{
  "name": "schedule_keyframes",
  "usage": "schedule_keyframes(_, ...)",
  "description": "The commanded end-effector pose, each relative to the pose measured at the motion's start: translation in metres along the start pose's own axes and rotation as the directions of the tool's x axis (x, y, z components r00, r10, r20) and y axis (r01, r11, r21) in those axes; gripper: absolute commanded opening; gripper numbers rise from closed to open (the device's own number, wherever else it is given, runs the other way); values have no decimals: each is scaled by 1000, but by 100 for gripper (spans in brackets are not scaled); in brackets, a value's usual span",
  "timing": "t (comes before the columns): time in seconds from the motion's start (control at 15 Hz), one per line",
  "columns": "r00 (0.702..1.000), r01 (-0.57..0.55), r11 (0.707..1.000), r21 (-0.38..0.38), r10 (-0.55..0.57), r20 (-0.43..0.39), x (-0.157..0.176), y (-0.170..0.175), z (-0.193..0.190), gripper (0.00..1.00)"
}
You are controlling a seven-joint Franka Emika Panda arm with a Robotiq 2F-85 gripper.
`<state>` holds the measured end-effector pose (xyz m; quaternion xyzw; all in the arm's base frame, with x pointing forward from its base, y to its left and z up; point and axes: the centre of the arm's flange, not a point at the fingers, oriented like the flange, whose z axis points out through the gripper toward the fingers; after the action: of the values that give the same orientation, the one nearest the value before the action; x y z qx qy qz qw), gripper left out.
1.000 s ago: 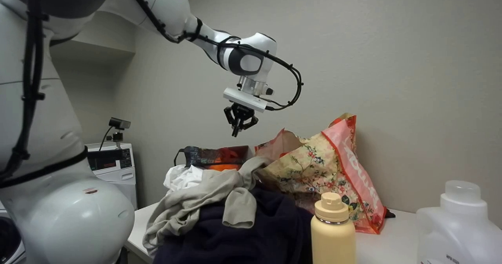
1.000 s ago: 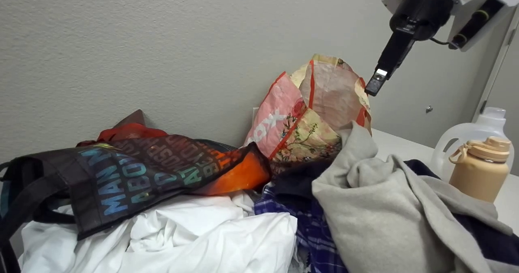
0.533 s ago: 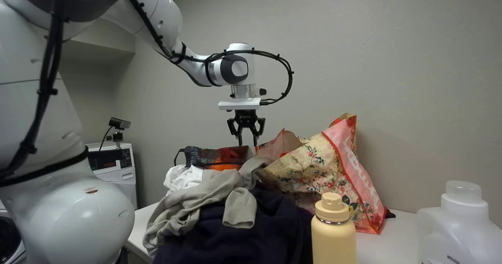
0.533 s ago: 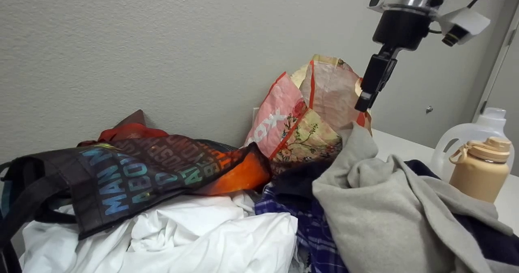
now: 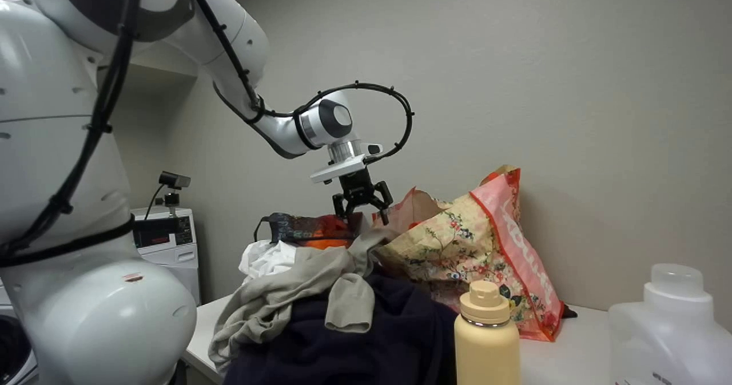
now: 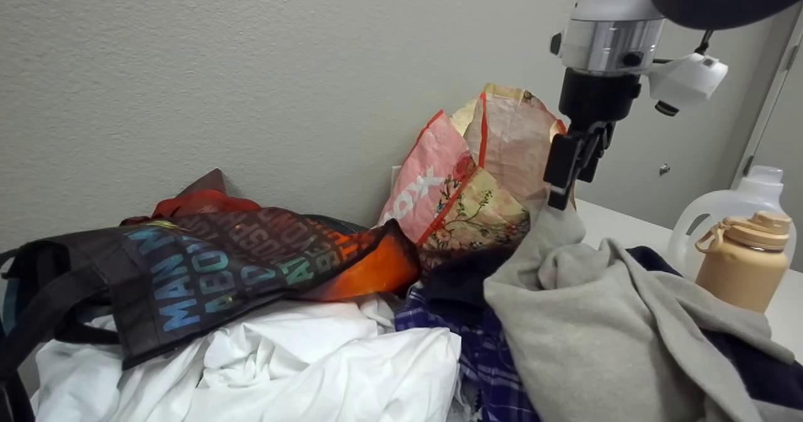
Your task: Take the grey clothing out of the pink bag
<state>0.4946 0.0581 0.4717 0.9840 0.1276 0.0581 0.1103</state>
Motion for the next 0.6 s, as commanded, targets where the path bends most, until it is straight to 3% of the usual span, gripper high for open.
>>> schedule_keyframes(0.0, 998, -54, 999, 1, 54, 26, 3, -5, 24, 100)
schedule_keyframes(0.2, 996, -85, 996, 16, 84, 30, 6, -4, 43, 100)
schedule_keyframes(0.27, 996, -85, 996, 27, 84, 29, 8, -3, 48, 75)
schedule_keyframes(0.33, 996, -88, 996, 29, 88, 28, 9, -3, 53, 74)
schedule_keyframes(0.53, 995, -97, 995, 37, 96, 22, 10, -1, 64, 49)
